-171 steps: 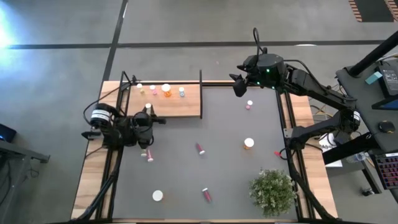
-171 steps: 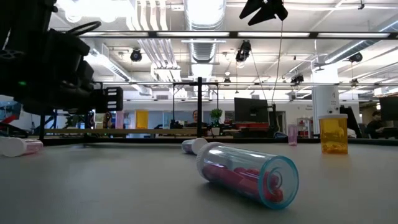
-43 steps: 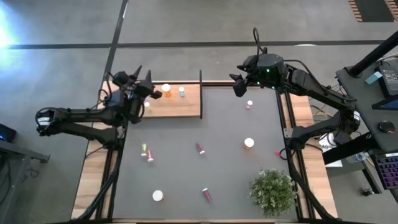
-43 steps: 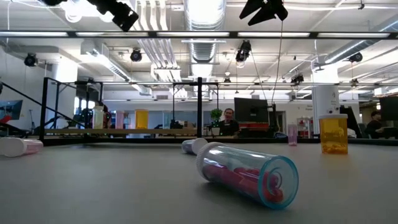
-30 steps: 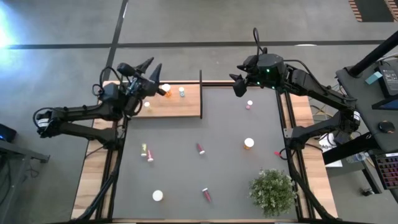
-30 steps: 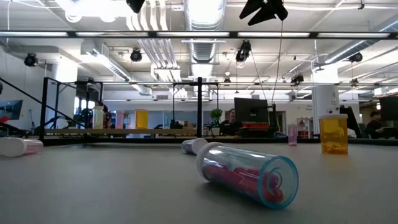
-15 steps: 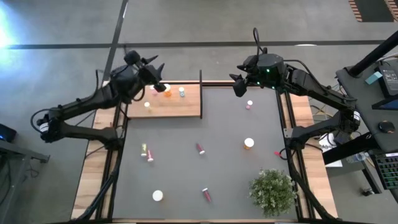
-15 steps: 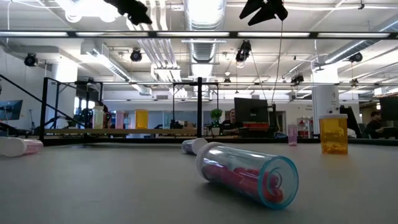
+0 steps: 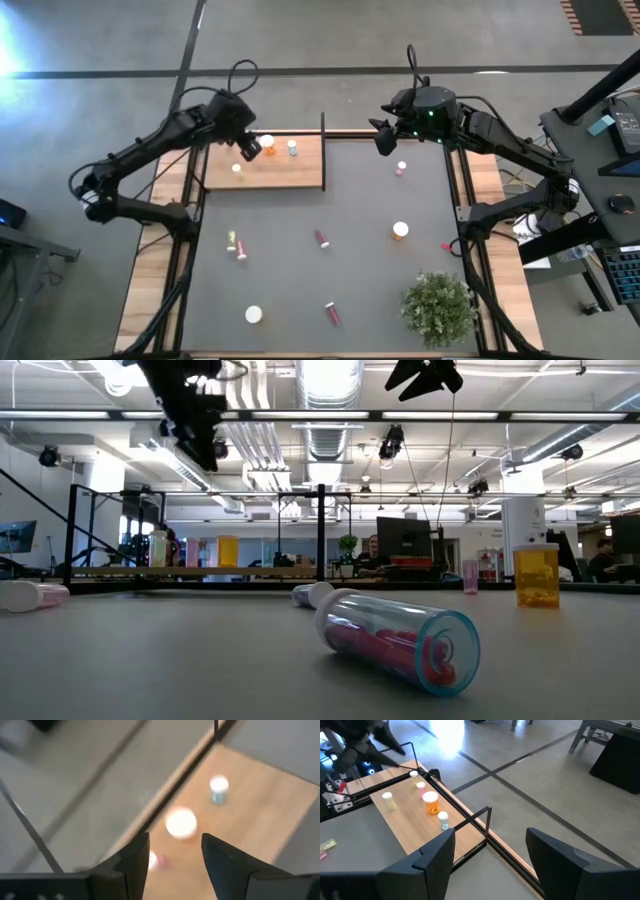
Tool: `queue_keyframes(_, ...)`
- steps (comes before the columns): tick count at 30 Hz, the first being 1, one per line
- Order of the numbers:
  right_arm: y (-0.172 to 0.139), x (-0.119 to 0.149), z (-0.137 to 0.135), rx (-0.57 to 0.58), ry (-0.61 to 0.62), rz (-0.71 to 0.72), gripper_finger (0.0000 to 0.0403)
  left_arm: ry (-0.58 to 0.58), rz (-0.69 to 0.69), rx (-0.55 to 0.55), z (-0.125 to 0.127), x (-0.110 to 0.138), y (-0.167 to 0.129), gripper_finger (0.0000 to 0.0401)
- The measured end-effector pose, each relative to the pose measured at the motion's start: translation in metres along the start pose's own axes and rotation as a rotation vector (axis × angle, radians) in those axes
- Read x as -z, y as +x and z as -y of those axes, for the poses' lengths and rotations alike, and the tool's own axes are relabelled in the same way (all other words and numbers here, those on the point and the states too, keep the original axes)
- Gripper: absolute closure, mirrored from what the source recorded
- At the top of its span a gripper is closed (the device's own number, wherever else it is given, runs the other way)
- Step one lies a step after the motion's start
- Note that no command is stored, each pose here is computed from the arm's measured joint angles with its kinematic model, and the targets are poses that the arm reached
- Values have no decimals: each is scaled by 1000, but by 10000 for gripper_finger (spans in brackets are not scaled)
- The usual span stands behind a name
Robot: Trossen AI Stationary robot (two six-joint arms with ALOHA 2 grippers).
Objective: Pick and place medicine bottles onto shelf by color
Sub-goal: Put the right yellow pill bottle on the shelf aligned with the other yellow pill bottle
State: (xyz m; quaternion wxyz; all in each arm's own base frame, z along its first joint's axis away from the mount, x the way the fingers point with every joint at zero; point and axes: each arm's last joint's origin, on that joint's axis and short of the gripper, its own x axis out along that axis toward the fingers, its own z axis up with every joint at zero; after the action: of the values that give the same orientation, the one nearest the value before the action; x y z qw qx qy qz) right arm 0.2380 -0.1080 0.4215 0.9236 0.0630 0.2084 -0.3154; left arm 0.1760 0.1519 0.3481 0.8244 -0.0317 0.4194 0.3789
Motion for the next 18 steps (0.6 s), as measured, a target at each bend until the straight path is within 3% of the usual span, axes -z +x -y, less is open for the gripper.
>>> queue_keyframes(8,0,0,0,0,0,0,170,-313,-264,79,-8,16,23,237)
queue_keyframes(18,0,0,0,0,0,0,170,-511,-467,19,-5,29,40,218)
